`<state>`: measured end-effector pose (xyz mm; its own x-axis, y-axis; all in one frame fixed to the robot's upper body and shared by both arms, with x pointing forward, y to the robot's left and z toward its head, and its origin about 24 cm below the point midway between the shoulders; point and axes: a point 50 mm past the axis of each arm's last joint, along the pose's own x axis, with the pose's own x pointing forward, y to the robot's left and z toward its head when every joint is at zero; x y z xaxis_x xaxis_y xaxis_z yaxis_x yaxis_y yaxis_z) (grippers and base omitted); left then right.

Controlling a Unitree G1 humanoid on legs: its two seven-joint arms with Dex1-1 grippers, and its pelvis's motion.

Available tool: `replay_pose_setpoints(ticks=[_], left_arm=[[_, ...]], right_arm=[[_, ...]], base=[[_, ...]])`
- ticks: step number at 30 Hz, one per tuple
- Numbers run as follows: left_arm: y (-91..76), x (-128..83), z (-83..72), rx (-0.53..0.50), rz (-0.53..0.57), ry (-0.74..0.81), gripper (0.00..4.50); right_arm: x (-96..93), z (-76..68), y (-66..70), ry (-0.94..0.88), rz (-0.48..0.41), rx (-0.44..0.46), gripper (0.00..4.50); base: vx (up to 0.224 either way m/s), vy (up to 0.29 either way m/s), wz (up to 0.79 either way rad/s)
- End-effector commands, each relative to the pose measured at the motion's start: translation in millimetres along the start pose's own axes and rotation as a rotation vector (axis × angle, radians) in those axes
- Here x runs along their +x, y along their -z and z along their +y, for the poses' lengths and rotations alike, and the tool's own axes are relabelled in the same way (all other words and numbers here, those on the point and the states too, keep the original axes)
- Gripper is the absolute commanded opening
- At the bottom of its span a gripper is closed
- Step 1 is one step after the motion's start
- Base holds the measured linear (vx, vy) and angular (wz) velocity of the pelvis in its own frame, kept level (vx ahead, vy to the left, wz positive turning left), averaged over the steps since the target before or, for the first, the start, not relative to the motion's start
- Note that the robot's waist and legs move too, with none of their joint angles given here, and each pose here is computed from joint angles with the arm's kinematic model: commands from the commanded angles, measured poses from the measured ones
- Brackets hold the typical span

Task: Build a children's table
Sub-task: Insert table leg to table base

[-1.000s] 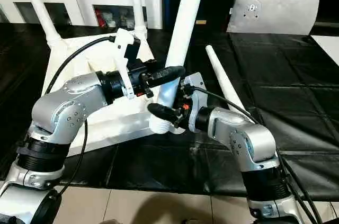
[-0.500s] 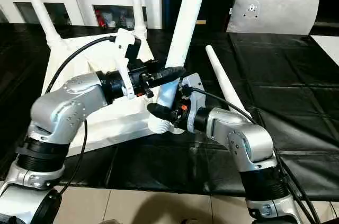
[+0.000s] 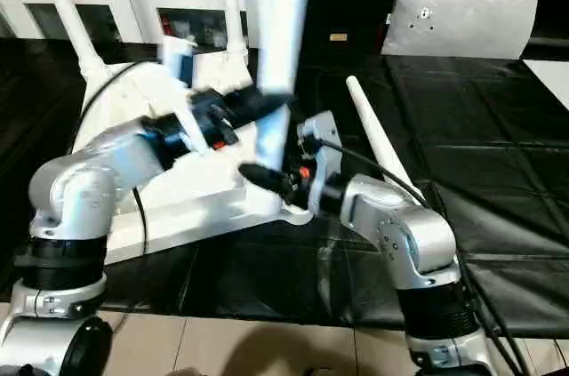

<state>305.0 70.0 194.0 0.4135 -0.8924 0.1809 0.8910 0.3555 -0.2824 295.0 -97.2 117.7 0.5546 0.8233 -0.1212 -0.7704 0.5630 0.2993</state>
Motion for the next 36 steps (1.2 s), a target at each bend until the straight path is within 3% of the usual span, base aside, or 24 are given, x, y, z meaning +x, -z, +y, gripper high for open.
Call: replay_pose_setpoints(ticks=[1,4,8,12,14,17,22,25,27,31,36], left_arm=[[3.9,19,-34.8,0.055,0.043,0.243,2.77],[10.3,21,-21.1,0.139,0.112,0.116,3.03],[7.0,17,-12.4,0.132,0.1,0.062,3.4],[6.2,15,-12.6,0.136,0.097,0.08,3.66],[-3.6,8,-21.2,0.068,-0.012,0.184,3.86],[-9.8,4,-24.5,0.003,-0.092,0.218,4.11],[-7.3,-7,-23.6,-0.002,-0.075,0.222,4.42],[19.9,-22,-2.7,0.168,0.179,0.098,4.5],[29.7,-27,7.6,0.227,0.264,0.03,4.5],[46.6,-37,21.1,0.315,0.403,-0.036,4.5],[65.7,-44,32.0,0.36,0.501,-0.045,4.12]], right_arm=[[-7.7,-17.5,8.3,0.125,0.028,0.042,1.93],[-8.8,-13.6,7.5,0.091,0.03,0.004,1.92],[-10.3,-13.8,8.1,0.102,0.031,-0.015,1.92],[-10.8,-14.5,9.0,0.109,0.031,-0.012,1.91],[-12.7,-18.6,7.9,0.149,0.006,0.004,1.91],[-14.6,-21.6,5.7,0.181,-0.018,0.008,1.91],[-19.2,-27.2,2.8,0.238,-0.047,-0.012,1.91],[-25.7,-30.4,6.0,0.274,-0.002,-0.087,1.91],[-26.7,-30.9,6.7,0.277,-0.004,-0.078,1.91],[-29.6,-32.9,7.7,0.29,-0.003,-0.085,1.91],[-32.6,-32.3,9.1,0.273,0.02,-0.126,1.91]], base=[[0.0,0.0,0.0],[0.0,0.0,0.0],[0.0,0.0,0.0],[0.0,0.0,0.0],[0.0,0.0,0.0],[0.0,0.0,0.0],[0.0,0.0,0.0],[0.0,0.0,0.0],[0.0,0.0,0.0],[0.0,0.0,0.0],[0.0,0.0,0.0]])
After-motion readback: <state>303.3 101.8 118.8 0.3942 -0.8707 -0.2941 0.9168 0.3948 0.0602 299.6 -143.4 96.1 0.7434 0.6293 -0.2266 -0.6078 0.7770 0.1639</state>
